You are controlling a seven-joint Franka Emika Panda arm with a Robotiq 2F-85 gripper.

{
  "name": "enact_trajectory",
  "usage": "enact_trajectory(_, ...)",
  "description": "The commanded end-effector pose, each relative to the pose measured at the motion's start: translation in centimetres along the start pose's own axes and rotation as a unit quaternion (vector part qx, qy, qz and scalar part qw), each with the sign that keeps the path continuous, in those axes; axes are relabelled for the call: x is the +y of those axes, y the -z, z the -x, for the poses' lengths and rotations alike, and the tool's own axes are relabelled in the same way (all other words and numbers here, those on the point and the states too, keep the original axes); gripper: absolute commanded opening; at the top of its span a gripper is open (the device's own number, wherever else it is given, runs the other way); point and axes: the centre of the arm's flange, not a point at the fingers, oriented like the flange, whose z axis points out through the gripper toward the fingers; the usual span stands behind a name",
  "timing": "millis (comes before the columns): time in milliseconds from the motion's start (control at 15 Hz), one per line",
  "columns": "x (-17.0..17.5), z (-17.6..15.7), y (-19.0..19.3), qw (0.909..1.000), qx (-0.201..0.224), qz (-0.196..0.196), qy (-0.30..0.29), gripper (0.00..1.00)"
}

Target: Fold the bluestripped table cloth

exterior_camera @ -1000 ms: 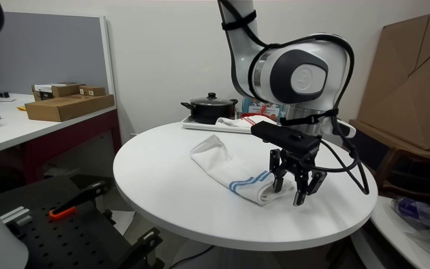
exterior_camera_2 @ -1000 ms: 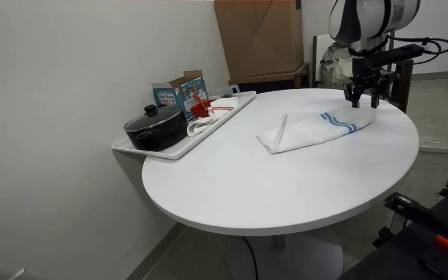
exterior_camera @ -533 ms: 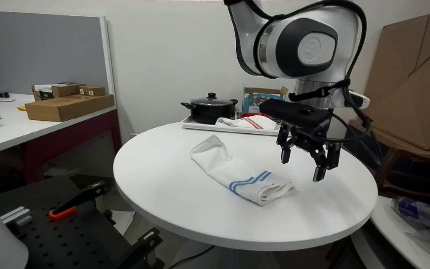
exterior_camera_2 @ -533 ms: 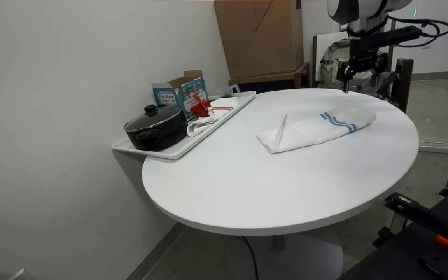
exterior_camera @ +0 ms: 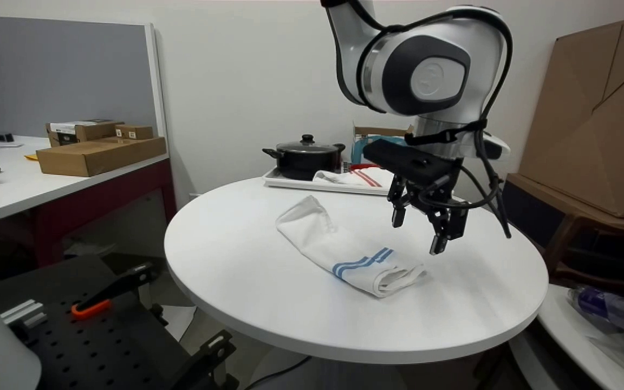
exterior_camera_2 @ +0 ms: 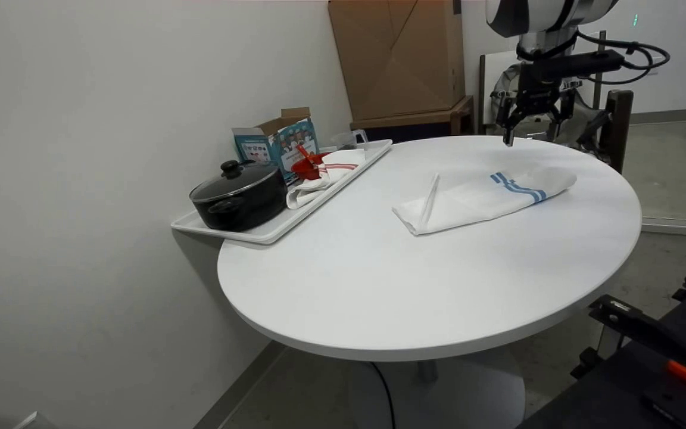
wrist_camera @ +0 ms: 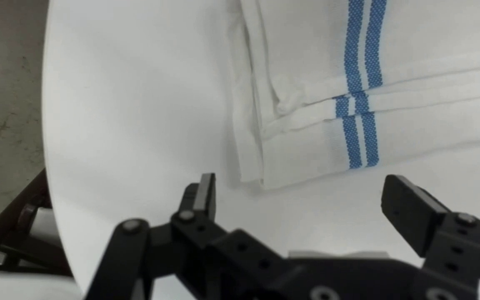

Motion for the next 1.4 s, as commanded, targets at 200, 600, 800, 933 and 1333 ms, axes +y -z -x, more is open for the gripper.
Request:
enact_trajectory(200, 0.5, -0.1, -3.2, 0.9994, -0.023, -0.024, -0.01, 1.0)
enact_trajectory(600, 1.5, 1.6, -6.2, 0.9978, -0.06, -0.022, -0.021, 1.0)
enact_trajectory(800, 1.3, 2.0, -7.4, 0.9976, -0.062, -0.024, -0.02, 0.96)
enact_trajectory(933, 1.0, 2.2, -8.1, 0.9975, -0.064, -0.023, -0.018, 0.72)
enact_trajectory(1333, 0.1, 2.3, -7.4, 0.9974, -0.064, -0.03, -0.014, 0.29)
